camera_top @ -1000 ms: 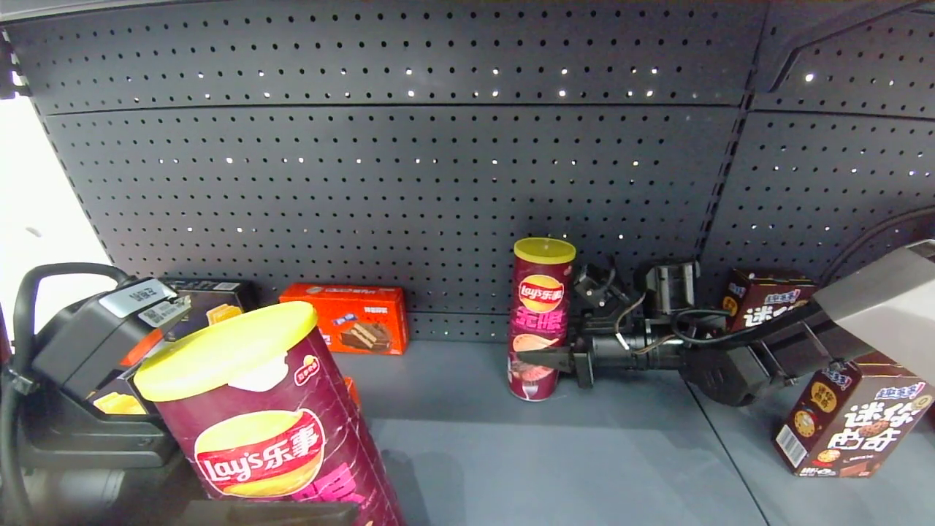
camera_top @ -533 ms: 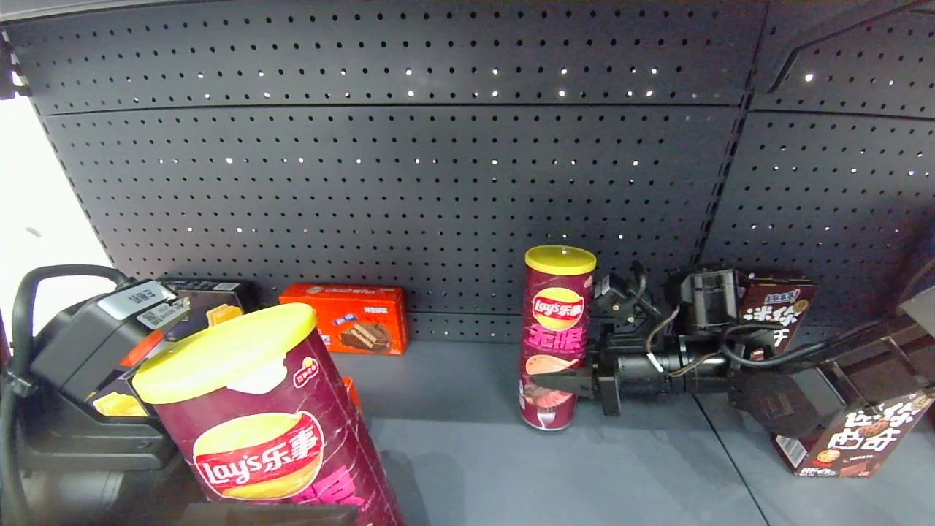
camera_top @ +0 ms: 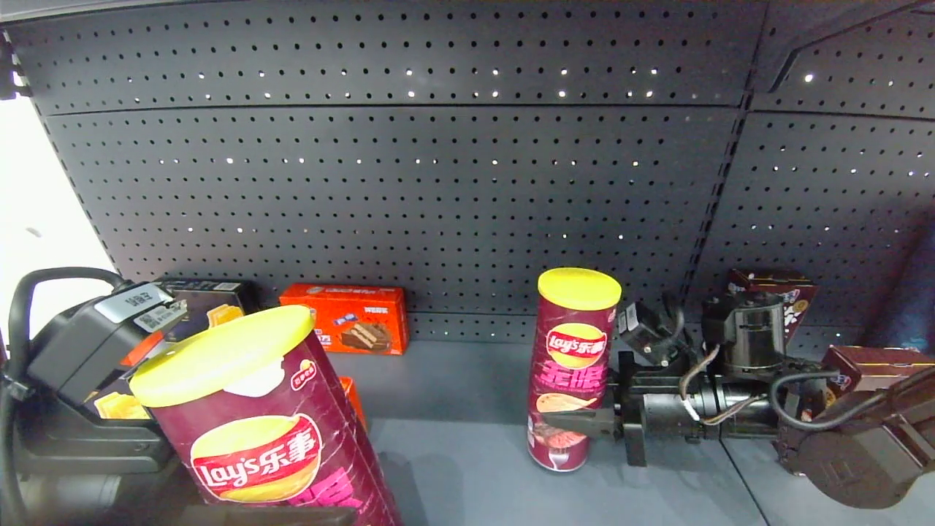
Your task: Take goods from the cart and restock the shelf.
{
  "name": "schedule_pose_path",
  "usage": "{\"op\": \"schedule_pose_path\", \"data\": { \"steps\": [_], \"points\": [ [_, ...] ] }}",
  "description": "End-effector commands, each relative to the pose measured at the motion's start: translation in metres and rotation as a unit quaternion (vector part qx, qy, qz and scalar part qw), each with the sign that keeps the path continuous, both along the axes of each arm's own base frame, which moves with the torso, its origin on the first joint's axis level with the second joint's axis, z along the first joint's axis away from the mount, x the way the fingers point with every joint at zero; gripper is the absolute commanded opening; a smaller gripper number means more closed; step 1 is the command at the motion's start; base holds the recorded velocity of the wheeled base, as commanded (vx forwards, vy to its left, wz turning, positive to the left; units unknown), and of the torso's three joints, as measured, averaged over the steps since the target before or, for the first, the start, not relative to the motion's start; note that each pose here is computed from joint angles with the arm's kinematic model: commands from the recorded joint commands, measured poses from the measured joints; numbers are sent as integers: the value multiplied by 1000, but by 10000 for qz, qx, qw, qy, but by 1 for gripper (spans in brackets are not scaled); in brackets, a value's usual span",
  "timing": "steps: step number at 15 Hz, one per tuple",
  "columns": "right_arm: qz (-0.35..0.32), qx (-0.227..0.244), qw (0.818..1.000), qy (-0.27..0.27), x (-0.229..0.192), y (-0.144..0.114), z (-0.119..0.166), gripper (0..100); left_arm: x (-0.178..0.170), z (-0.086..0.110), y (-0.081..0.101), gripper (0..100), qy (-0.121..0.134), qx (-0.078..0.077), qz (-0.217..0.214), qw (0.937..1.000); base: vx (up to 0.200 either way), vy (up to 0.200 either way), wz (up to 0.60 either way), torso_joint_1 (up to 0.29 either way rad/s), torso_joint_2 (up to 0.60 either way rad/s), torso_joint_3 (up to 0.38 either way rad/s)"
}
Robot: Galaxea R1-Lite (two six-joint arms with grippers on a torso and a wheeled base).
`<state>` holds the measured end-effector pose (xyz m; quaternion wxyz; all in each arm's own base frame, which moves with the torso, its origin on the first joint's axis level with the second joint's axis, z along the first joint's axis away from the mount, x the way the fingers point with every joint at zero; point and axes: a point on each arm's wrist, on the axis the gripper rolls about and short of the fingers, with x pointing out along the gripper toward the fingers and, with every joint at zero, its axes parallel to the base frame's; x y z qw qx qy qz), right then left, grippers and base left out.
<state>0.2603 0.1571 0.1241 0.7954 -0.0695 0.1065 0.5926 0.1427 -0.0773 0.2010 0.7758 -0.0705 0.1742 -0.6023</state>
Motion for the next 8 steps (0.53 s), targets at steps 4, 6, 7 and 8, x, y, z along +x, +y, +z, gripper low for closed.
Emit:
{"op": "schedule_pose_path", "data": {
  "steps": [4, 6, 7, 8],
  "points": [
    [166, 4, 9999, -6, -19, 1, -8, 0, -1, -2, 1, 0, 30, 11, 8, 10000, 0, 0, 0, 0, 0, 0],
    [226, 14, 9997, -13, -24, 1, -7, 0, -1, -2, 1, 0, 31, 7, 17, 10000, 0, 0, 0, 0, 0, 0],
    [226, 10, 9997, -6, -27, 0, -7, 0, -1, -2, 2, 0, 31, 7, 48, 10000, 0, 0, 0, 0, 0, 0],
    [228, -18, 9997, 34, -30, -2, -9, 0, 0, -2, 2, 0, 31, 7, 71, 10000, 0, 0, 0, 0, 0, 0]
  ]
}}
